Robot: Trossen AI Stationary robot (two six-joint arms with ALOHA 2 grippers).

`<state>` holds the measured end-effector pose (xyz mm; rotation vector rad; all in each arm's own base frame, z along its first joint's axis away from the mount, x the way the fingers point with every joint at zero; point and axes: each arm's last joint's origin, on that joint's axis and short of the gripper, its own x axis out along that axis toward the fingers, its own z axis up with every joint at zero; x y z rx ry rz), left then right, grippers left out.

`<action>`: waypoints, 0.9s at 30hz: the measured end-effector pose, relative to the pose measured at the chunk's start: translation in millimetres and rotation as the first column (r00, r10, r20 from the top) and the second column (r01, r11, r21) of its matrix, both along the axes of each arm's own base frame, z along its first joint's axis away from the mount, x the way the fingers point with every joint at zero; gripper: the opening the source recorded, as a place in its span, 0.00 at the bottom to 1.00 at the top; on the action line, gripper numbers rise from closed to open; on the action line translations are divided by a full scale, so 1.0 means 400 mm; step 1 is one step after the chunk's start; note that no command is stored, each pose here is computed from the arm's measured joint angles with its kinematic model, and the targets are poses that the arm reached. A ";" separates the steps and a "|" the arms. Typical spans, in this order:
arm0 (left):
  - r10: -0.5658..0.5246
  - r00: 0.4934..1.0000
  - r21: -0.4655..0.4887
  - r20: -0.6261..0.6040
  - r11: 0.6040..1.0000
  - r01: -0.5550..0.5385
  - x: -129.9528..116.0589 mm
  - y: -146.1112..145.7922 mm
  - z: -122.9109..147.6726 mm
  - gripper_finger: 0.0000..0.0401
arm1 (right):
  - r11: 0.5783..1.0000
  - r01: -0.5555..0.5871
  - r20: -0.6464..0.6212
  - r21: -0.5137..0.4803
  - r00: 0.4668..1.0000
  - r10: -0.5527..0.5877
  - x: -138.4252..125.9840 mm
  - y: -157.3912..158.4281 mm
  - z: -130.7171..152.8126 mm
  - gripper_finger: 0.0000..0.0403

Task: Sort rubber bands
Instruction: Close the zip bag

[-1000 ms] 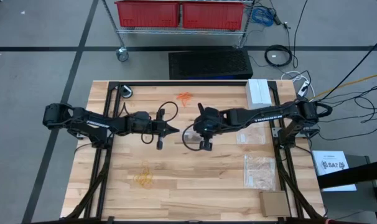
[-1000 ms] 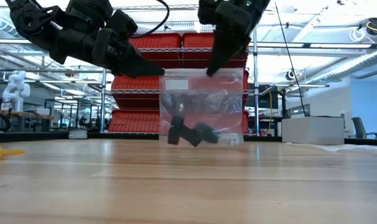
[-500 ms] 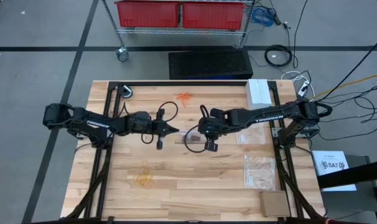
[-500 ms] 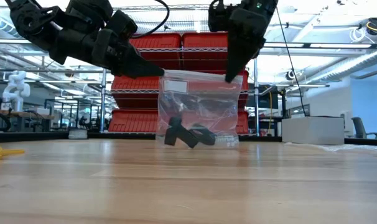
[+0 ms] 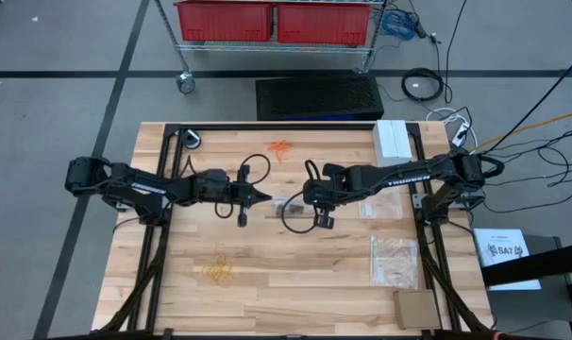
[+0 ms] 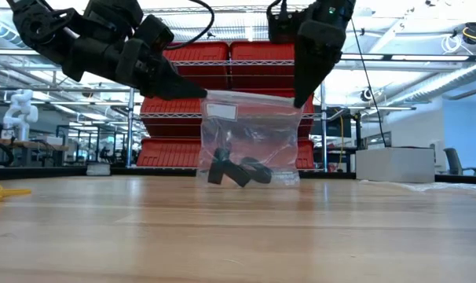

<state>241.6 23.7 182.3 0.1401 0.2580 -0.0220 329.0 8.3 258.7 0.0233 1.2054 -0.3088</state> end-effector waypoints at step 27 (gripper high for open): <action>0.032 0.999 0.009 -0.034 0.999 -0.032 -0.002 0.002 -0.008 0.00 | 0.994 -0.038 0.064 -0.103 0.997 0.045 -0.014 -0.019 0.037 0.30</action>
